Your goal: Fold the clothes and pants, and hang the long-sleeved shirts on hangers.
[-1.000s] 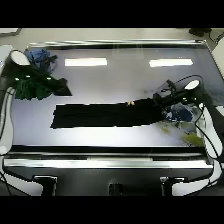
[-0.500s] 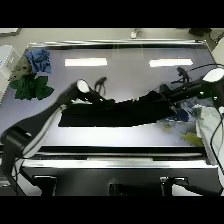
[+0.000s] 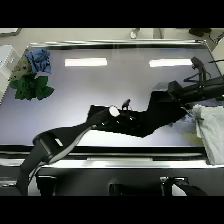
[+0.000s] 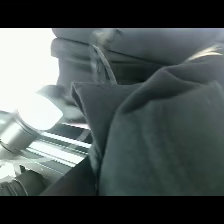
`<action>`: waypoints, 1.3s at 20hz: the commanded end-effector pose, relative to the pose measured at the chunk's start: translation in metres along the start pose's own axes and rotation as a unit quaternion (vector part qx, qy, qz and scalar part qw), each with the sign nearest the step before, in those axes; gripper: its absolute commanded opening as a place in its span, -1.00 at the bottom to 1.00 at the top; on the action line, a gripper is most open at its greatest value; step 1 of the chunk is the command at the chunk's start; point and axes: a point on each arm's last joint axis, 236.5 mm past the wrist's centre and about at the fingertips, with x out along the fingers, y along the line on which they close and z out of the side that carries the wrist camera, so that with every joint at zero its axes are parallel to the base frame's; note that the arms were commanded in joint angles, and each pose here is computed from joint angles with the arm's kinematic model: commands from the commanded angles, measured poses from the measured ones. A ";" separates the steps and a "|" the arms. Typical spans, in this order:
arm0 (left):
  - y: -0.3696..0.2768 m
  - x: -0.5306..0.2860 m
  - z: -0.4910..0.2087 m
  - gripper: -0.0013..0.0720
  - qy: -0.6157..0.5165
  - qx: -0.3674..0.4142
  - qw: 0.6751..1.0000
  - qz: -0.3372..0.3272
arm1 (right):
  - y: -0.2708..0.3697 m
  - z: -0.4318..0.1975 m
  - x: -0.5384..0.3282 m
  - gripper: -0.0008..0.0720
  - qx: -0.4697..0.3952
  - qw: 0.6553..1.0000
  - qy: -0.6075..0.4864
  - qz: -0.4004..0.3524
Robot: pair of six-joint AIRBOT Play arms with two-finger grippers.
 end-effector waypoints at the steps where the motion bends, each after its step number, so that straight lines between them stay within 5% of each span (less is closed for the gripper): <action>1: -0.037 0.022 0.006 -0.90 -0.049 -0.035 0.996 -0.063 | 0.000 0.001 -0.004 -0.88 0.008 1.000 -0.012 -0.006; 5: -0.002 -0.022 0.027 -0.90 0.004 0.064 0.998 -0.019 | 0.010 0.005 0.006 -0.88 0.001 1.000 -0.007 0.015; 10: 0.085 -0.202 0.087 -0.90 0.034 0.198 0.960 0.193 | 0.047 0.008 0.074 -0.88 -0.034 0.999 0.019 0.035; 17: 0.013 -0.447 0.124 -0.90 -0.191 0.223 0.935 0.200 | 0.102 -0.021 0.270 -0.87 0.078 0.983 0.111 0.123; 18: 0.003 -0.463 0.120 -0.90 -0.208 0.232 0.929 0.201 | 0.106 -0.032 0.294 -0.69 0.101 0.978 0.126 0.131; 19: -0.003 -0.474 0.117 -0.90 -0.220 0.238 0.924 0.202 | 0.110 -0.044 0.314 0.36 0.126 0.972 0.143 0.139; 20: -0.008 -0.480 0.113 -0.90 -0.226 0.246 0.920 0.204 | 0.115 -0.053 0.322 0.97 0.128 0.967 0.157 0.154; 26: -0.003 -0.485 0.110 -0.89 -0.222 0.247 0.918 0.218 | 0.049 0.017 0.215 0.94 0.070 0.982 0.117 0.131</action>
